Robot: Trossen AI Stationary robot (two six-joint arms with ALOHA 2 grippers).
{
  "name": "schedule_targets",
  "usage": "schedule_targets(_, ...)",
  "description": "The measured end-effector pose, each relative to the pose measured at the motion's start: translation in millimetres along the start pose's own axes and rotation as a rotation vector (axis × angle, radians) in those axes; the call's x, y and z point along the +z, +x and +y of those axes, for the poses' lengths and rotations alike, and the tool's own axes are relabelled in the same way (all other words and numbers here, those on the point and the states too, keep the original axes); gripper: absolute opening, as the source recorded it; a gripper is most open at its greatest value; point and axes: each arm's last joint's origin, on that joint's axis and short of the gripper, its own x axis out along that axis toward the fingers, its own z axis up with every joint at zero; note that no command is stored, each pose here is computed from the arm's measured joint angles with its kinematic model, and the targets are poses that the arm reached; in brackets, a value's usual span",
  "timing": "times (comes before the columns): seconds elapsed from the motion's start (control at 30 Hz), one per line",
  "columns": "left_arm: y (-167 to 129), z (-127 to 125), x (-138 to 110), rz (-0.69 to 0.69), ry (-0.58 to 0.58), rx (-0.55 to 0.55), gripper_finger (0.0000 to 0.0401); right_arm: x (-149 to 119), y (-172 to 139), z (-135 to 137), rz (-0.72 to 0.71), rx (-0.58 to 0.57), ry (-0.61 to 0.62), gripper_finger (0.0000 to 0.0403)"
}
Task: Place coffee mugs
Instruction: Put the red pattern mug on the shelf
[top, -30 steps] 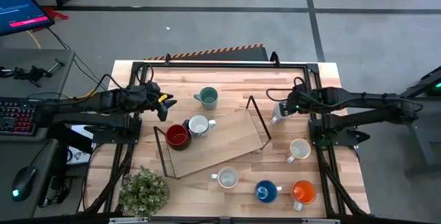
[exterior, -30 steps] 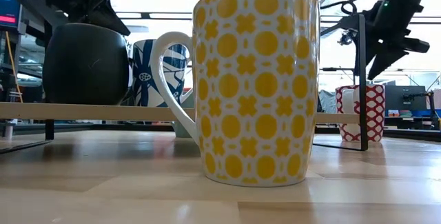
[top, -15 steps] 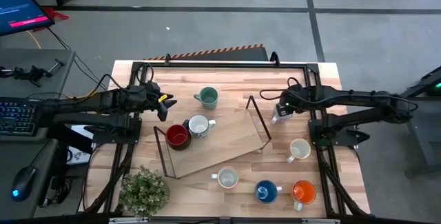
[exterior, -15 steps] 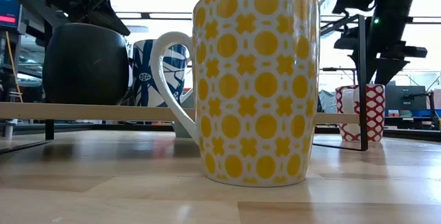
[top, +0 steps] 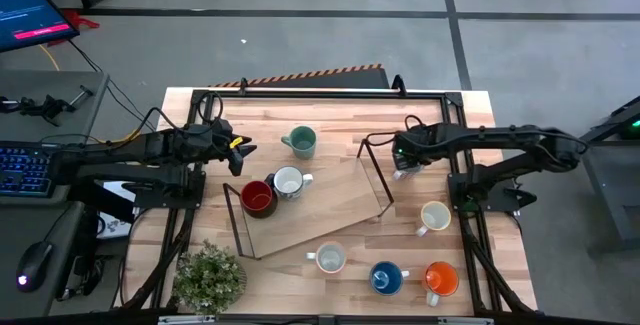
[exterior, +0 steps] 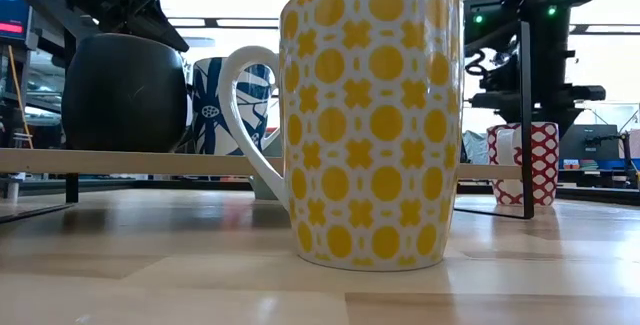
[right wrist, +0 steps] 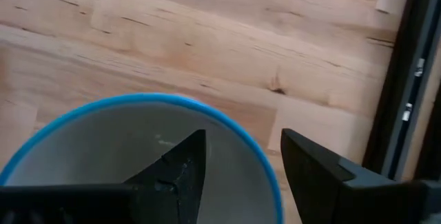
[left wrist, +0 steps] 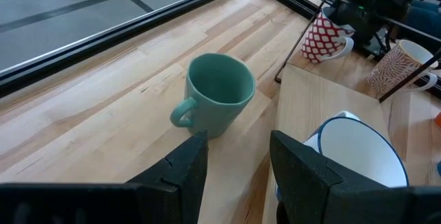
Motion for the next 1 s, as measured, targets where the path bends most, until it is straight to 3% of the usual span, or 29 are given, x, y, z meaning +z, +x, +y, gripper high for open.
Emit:
schedule_targets(0.23,0,0,0,0.000,-0.001,0.000,0.0147,1,6,5,0.000,-0.013,0.002,0.0136)
schedule_targets(0.5,0,0,0,0.000,-0.001,0.000,0.0147,4,4,5,-0.058,-0.027,0.012,0.0013)
schedule_targets(0.77,7,4,-13,0.041,-0.049,0.023,0.0147,6,-2,0,-0.149,-0.079,0.011,0.0003)
schedule_targets(1.0,10,5,-16,0.039,-0.072,0.024,0.0147,21,-48,-11,-0.356,-0.070,0.041,0.0001)
